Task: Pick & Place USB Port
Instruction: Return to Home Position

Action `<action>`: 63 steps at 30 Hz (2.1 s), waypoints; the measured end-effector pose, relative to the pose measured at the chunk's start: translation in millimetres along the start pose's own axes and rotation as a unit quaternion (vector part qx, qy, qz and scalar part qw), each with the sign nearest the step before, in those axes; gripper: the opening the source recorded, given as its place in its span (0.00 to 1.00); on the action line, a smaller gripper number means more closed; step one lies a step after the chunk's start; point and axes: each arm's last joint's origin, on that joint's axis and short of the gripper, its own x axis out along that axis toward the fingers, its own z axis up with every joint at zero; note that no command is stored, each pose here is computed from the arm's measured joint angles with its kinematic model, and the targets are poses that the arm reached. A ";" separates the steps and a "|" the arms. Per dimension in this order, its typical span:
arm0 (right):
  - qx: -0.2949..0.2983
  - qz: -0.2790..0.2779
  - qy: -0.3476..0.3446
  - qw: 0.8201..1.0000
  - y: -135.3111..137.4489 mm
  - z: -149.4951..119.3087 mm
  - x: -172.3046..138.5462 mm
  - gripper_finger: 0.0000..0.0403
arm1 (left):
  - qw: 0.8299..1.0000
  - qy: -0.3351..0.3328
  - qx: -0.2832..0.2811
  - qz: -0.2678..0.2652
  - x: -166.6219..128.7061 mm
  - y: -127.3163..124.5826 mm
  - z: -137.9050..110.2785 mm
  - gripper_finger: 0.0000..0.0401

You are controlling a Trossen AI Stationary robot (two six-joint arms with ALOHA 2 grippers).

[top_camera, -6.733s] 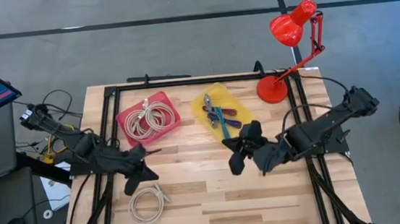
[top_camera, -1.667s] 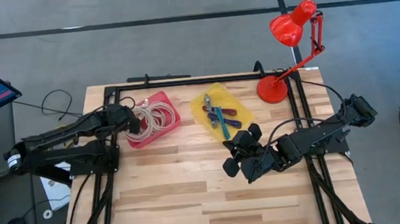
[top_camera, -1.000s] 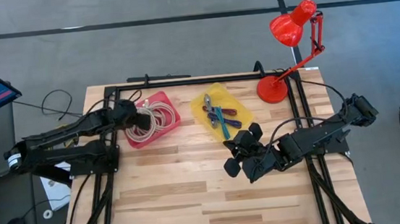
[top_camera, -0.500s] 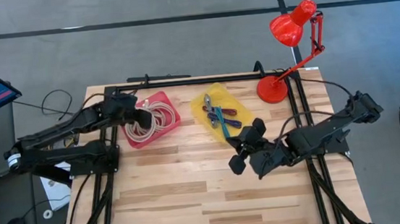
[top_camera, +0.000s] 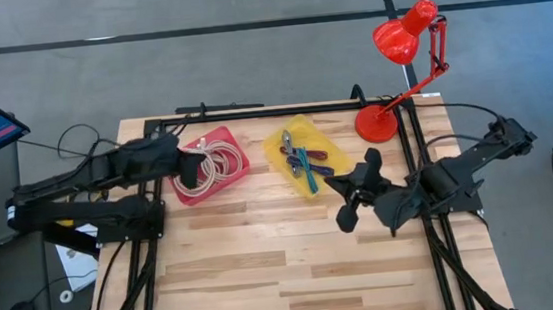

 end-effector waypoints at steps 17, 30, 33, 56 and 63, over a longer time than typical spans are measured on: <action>-0.072 0.187 -0.053 0.978 3.9 31.9 -4.9 0.00 | 0.965 -0.164 0.090 -0.181 -47.9 -45.9 6.1 0.01; -0.092 0.222 -0.092 0.966 -27.4 55.7 -5.3 0.00 | 0.939 -0.234 0.154 -0.200 -77.4 -63.0 1.3 0.01; -0.088 0.217 -0.108 0.966 -37.2 61.6 -13.2 0.00 | 0.940 -0.240 0.152 -0.190 -83.0 -60.3 1.1 0.01; -0.041 0.236 -0.177 0.955 -89.4 27.9 -16.1 0.00 | 0.919 -0.297 0.171 -0.195 -79.2 -34.7 25.1 0.01; -0.055 0.237 -0.193 0.951 -102.6 33.1 -18.9 0.00 | 0.921 -0.302 0.175 -0.170 -73.2 -29.2 29.7 0.01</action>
